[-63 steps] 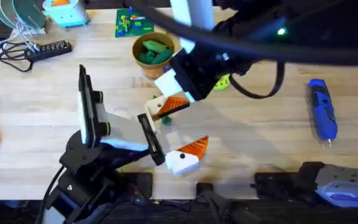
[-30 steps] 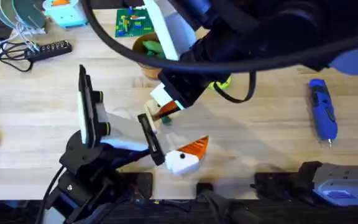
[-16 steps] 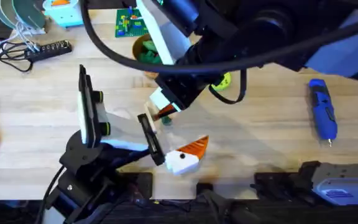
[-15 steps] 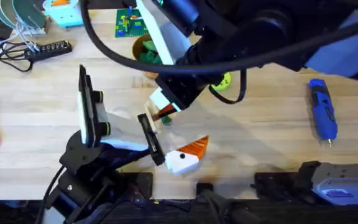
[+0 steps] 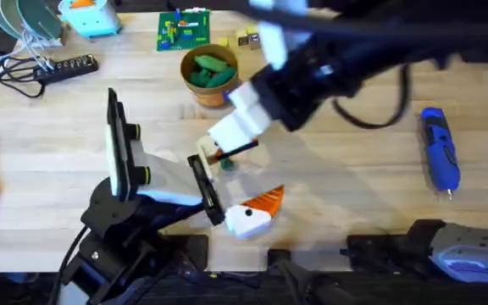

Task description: Pick up the gripper from the table and insert it into the empty holder that is missing its gripper. Then pick up a screw, insert it into the mounting hole, and use the screwdriver to tighten it. Finally, clean up the table by picking up the vegetable and placing it into the bucket.

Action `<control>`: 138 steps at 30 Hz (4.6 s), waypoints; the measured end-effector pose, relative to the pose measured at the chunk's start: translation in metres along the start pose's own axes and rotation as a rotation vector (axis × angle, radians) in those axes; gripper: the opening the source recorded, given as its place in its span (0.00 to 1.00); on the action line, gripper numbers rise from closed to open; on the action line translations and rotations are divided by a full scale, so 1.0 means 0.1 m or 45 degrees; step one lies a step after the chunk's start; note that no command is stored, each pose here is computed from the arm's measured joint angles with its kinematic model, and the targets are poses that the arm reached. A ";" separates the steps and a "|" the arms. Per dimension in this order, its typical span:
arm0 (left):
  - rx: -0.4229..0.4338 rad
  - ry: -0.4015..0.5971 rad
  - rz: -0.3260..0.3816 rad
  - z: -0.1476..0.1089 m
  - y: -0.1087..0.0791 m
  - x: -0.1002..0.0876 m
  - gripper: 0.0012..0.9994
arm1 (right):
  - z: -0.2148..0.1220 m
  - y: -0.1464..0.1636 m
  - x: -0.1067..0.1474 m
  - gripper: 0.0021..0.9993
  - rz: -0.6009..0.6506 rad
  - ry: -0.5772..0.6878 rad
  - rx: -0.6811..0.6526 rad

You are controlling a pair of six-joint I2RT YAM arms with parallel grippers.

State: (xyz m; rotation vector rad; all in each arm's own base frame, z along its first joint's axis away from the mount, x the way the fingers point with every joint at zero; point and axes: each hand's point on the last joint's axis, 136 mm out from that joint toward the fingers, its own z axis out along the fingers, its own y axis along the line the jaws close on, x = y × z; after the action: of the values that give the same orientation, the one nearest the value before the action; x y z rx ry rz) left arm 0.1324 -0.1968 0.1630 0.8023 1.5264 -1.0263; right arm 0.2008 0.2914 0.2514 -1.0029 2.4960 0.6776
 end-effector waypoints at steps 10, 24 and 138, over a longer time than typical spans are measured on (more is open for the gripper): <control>0.000 0.000 0.000 0.00 0.00 0.00 0.99 | -0.81 -0.36 0.50 0.99 0.138 -0.026 0.163; 0.000 -0.002 0.001 0.00 0.00 0.00 0.99 | -0.96 -0.38 1.17 0.99 0.085 -0.317 0.171; -0.035 -0.007 0.010 0.00 0.05 -0.01 0.01 | -0.65 -4.05 3.01 0.02 0.873 0.492 0.660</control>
State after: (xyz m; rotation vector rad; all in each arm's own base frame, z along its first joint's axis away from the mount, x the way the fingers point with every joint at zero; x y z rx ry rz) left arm 0.1368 -0.1948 0.1632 0.7851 1.5281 -0.9992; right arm 0.2762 -0.1631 0.0365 -0.0732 3.1254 -0.0399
